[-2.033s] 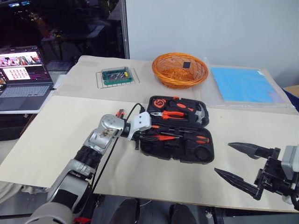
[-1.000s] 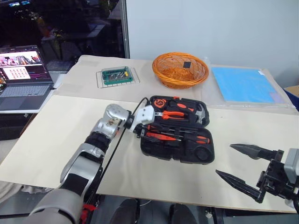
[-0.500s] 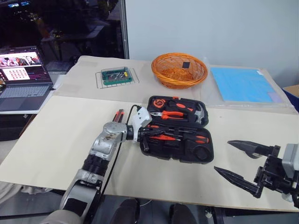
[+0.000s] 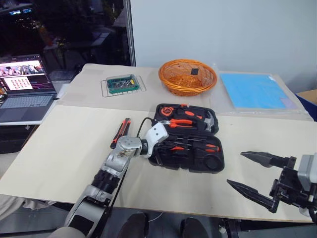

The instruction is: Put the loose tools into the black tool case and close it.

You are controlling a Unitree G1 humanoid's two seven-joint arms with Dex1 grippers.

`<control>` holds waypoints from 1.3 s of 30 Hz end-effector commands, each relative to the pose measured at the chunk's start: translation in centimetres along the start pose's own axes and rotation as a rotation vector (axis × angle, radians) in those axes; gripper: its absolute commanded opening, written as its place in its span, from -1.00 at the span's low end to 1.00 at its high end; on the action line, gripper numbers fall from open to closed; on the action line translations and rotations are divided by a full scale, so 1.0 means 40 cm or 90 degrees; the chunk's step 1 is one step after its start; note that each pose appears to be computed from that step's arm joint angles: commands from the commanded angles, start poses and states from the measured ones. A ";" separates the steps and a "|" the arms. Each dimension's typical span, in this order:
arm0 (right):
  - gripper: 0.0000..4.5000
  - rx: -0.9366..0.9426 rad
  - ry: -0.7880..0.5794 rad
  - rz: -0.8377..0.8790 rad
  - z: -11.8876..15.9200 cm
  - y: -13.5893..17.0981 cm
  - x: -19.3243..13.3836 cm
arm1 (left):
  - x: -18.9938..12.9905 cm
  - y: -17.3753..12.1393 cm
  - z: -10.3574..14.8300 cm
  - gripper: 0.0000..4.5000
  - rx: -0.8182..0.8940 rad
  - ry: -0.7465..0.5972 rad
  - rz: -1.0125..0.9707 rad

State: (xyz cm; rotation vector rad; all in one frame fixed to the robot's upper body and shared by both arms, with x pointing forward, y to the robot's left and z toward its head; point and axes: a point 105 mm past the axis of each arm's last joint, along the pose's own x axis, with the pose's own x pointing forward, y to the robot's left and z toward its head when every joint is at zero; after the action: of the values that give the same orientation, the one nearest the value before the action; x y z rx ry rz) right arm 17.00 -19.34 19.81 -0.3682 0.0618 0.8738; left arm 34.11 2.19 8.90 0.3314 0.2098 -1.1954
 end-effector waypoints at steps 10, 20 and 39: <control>1.00 0.020 -0.055 0.026 0.025 -0.003 0.031 | -0.226 0.108 0.136 -0.53 -0.123 -0.184 0.217; 1.00 -0.041 -0.112 0.024 0.059 -0.056 0.081 | -0.399 0.221 0.009 0.99 -0.185 -0.008 0.550; 1.00 -0.041 -0.095 0.004 0.038 -0.034 0.070 | -0.313 0.190 0.014 -0.16 -0.195 -0.052 0.381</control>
State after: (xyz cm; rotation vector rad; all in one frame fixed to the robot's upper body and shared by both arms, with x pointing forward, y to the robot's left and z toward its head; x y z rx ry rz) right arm 20.04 -17.70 19.93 -0.3166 -0.0459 0.9233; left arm 37.21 16.54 10.77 0.0803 0.3561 -0.4521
